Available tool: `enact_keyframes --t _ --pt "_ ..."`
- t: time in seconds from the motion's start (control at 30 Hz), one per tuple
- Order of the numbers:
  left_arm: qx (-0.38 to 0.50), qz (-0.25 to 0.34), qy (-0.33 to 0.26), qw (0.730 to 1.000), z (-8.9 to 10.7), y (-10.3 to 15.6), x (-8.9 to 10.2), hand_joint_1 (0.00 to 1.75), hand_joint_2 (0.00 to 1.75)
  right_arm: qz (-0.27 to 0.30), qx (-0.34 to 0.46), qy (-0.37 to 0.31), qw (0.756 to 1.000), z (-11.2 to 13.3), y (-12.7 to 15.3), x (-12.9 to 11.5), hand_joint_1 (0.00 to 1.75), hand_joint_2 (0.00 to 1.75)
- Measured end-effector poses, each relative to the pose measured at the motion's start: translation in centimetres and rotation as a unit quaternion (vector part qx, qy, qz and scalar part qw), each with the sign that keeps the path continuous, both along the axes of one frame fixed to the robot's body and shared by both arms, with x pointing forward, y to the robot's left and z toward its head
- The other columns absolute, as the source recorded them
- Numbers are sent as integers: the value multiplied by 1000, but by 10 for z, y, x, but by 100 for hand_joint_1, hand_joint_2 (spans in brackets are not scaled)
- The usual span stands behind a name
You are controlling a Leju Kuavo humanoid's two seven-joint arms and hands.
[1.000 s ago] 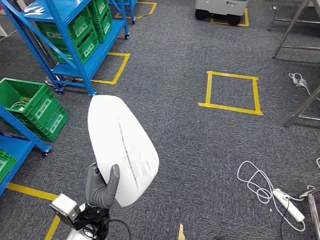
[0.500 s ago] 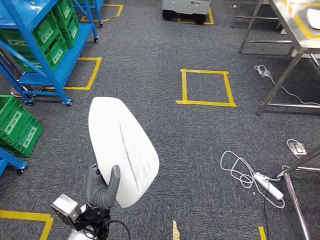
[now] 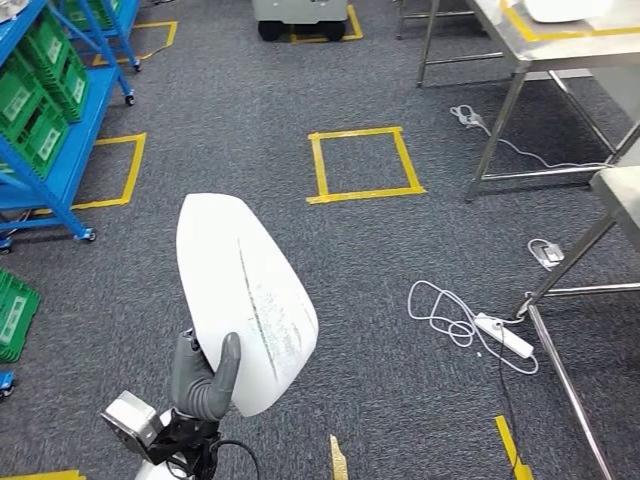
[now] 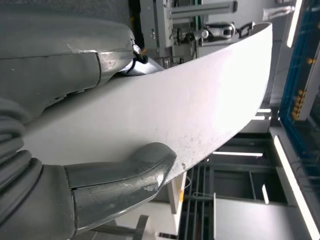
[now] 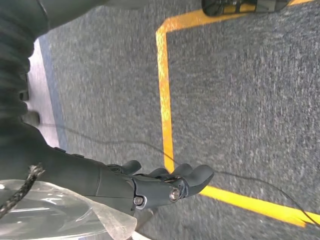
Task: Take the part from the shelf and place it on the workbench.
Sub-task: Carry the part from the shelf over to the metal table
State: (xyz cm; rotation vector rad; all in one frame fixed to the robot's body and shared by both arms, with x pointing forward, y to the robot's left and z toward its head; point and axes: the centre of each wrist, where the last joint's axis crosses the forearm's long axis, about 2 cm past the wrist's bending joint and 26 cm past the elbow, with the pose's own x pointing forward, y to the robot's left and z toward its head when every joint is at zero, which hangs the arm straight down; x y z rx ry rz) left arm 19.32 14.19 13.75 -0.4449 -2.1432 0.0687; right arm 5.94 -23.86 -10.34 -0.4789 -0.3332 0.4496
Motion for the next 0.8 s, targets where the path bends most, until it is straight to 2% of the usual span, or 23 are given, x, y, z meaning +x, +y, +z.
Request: enact_keyframes --t 0.8 --pt "12 12 -2 1000 -1 1 -2 175 175 -2 10 2 1000 -1 2 -4 0 175"
